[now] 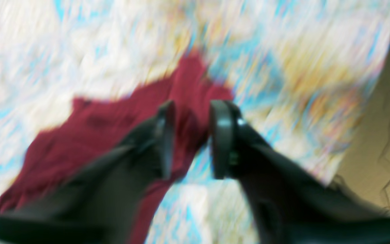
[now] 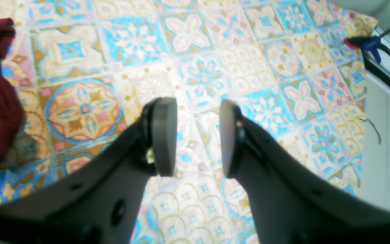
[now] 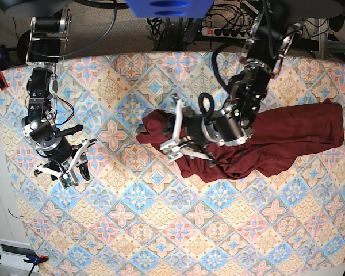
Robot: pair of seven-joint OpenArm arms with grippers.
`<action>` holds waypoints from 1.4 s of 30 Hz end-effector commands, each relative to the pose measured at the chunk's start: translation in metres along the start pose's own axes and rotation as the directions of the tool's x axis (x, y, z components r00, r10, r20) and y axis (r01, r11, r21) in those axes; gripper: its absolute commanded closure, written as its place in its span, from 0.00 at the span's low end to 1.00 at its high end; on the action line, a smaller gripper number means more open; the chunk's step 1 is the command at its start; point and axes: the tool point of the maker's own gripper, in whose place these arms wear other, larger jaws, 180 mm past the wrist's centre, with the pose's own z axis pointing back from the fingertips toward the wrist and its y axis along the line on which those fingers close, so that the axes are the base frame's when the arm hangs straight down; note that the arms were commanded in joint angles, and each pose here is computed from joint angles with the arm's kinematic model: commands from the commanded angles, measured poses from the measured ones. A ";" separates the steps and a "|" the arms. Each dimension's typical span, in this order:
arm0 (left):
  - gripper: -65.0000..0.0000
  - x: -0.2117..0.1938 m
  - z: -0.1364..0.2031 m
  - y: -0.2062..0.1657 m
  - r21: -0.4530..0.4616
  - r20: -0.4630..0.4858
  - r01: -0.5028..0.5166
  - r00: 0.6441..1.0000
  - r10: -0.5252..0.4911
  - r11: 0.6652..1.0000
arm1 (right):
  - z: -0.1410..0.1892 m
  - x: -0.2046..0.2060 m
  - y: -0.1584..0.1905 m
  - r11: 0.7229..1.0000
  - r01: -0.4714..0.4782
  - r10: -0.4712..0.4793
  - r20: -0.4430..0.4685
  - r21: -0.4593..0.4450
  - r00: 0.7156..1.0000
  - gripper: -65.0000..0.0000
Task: Layout the t-shirt on the table in an organized manner, then fold the t-shirt properly
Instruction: 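Drag the grasped shirt toward the right gripper and spread it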
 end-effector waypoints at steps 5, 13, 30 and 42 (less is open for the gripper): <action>0.37 0.003 0.023 0.037 0.104 0.034 0.032 0.999 -0.036 0.994 | 0.001 0.018 -0.008 1.000 -0.014 0.015 0.052 -0.015 0.999 0.69; 0.28 -0.010 0.019 0.145 0.237 0.152 -0.215 0.971 0.183 0.947 | -0.008 0.020 0.027 0.995 -0.063 0.059 0.050 0.073 0.997 0.69; 0.78 -0.060 -0.071 0.146 0.194 -0.061 -0.169 0.981 0.184 0.966 | -0.003 0.028 0.030 0.995 -0.076 0.071 0.072 0.071 0.995 0.69; 1.00 0.116 0.041 0.230 0.391 0.405 -0.211 0.914 0.039 0.896 | 0.002 -0.003 0.045 0.993 -0.056 0.056 0.010 0.105 0.998 0.69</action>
